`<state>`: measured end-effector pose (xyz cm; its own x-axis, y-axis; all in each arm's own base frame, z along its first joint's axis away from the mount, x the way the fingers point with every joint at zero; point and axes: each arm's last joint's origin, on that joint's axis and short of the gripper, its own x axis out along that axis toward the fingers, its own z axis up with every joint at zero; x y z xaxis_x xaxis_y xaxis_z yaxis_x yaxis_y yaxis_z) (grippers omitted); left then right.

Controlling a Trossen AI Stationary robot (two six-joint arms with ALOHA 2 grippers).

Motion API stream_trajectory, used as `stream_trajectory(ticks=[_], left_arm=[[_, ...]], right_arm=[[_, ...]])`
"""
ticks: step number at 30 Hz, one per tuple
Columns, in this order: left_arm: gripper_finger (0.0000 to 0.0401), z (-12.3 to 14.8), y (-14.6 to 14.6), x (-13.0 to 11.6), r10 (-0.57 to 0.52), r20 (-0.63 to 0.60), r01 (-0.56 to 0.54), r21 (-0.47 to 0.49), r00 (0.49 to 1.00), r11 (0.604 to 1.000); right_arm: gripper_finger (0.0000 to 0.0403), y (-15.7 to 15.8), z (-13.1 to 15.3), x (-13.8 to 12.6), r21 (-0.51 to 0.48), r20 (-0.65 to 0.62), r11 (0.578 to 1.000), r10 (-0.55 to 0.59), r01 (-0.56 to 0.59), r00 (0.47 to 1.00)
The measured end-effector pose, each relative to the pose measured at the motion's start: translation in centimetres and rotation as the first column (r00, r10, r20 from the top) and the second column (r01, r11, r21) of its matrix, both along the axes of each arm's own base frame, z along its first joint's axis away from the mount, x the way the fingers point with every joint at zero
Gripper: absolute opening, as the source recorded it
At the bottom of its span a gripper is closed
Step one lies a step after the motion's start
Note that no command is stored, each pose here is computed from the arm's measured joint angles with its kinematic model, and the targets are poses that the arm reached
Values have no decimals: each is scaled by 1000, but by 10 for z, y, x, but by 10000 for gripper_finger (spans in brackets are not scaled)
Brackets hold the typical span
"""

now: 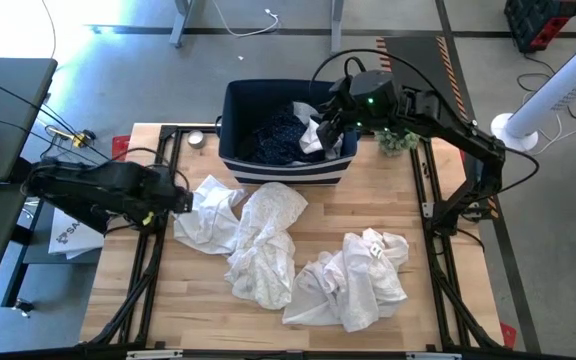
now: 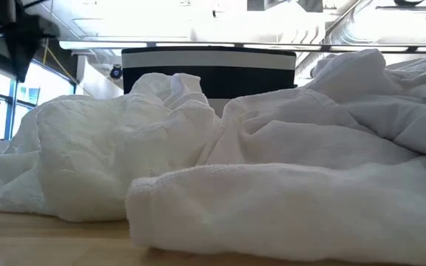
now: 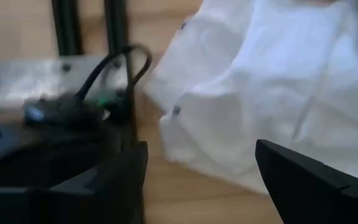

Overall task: Sort clothes
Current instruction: Put the white sock into the blue bin

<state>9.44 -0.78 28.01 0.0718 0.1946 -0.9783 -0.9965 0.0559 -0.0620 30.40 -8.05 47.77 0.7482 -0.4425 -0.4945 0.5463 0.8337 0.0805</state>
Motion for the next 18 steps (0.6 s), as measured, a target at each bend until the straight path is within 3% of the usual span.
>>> stream_trajectory(ticks=[14, 18], left_arm=[[296, -21, 18, 49, -100, -105, 99, -12, 989, 995], [296, -51, 28, 56, -116, -91, 105, -120, 989, 987]], right_arm=[[169, 0, 0, 0, -1, -1, 1000, 1, -1, 1000], [169, 0, 0, 0, -12, -7, 1000, 10, -10, 1000]])
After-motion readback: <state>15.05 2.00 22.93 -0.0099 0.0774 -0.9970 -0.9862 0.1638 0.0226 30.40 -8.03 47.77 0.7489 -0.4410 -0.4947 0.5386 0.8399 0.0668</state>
